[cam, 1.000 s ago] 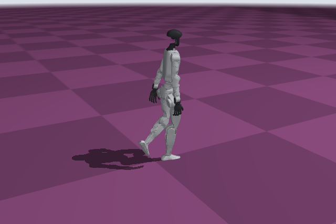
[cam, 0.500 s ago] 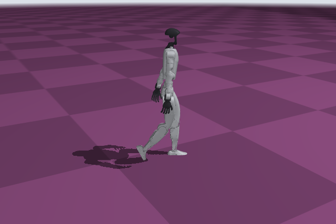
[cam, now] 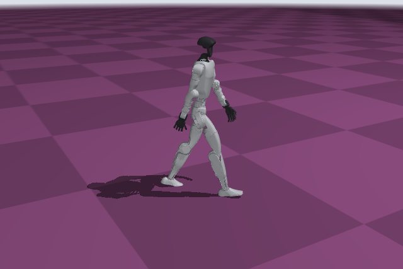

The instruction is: Walk run

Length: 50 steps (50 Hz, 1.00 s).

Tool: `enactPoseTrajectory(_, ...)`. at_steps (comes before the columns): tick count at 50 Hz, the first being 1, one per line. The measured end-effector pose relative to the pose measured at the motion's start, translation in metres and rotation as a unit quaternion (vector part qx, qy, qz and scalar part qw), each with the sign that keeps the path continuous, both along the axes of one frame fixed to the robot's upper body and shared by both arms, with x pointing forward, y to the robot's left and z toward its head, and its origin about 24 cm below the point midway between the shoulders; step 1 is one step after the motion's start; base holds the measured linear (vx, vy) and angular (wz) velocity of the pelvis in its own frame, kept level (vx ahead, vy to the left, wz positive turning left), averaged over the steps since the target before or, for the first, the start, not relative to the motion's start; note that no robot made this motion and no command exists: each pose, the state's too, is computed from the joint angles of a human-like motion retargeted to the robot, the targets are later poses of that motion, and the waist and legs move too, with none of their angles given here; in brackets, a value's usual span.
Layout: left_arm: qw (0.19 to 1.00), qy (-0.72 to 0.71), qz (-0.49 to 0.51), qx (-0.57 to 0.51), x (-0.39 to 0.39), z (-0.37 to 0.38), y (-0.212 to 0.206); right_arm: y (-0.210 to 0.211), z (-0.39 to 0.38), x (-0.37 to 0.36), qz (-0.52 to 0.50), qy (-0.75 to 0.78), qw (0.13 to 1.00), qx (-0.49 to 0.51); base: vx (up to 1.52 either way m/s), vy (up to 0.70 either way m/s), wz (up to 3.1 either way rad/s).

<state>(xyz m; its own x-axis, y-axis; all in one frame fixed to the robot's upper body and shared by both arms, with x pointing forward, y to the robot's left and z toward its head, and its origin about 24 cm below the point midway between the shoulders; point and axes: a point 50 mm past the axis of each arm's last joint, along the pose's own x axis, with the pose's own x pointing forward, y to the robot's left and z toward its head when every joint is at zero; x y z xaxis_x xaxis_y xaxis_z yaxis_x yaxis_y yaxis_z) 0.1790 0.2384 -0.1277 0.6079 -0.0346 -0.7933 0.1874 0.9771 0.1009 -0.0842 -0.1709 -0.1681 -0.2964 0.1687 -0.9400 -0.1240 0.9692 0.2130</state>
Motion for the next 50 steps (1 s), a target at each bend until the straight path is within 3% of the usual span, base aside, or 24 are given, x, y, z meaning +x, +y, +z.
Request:
enactPoseTrajectory(7,0.988,0.155,0.016,-0.016,-0.111,-0.039,-0.019,-0.011,-0.005,0.031,0.017,-0.041,0.999,-0.019,0.97,-0.52,-0.28)
enactPoseTrajectory(16,0.931,0.357,0.035,-0.066,-0.243,-0.044,-0.047,-0.046,-0.004,0.148,0.077,-0.227,0.964,-0.114,0.72,-0.31,-0.8)
enactPoseTrajectory(26,0.867,0.455,0.15,-0.137,-0.313,-0.027,-0.081,-0.072,0.021,0.227,0.091,-0.343,0.92,-0.166,0.74,-0.13,-0.53)
enactPoseTrajectory(32,0.876,0.439,0.139,-0.14,-0.3,-0.031,-0.078,-0.063,0.01,0.2,0.072,-0.311,0.935,-0.154,0.95,-0.15,0.18)
enactPoseTrajectory(40,0.909,0.362,0.18,-0.104,-0.259,-0.041,-0.05,-0.03,-0.01,0.094,0.121,-0.133,0.981,-0.077,1.07,-0.09,-0.39)
enactPoseTrajectory(50,0.991,0.088,0.073,-0.073,-0.067,-0.032,-0.029,-0.014,-0.002,0.003,0.043,-0.027,0.997,-0.058,0.8,-0.01,1.54)
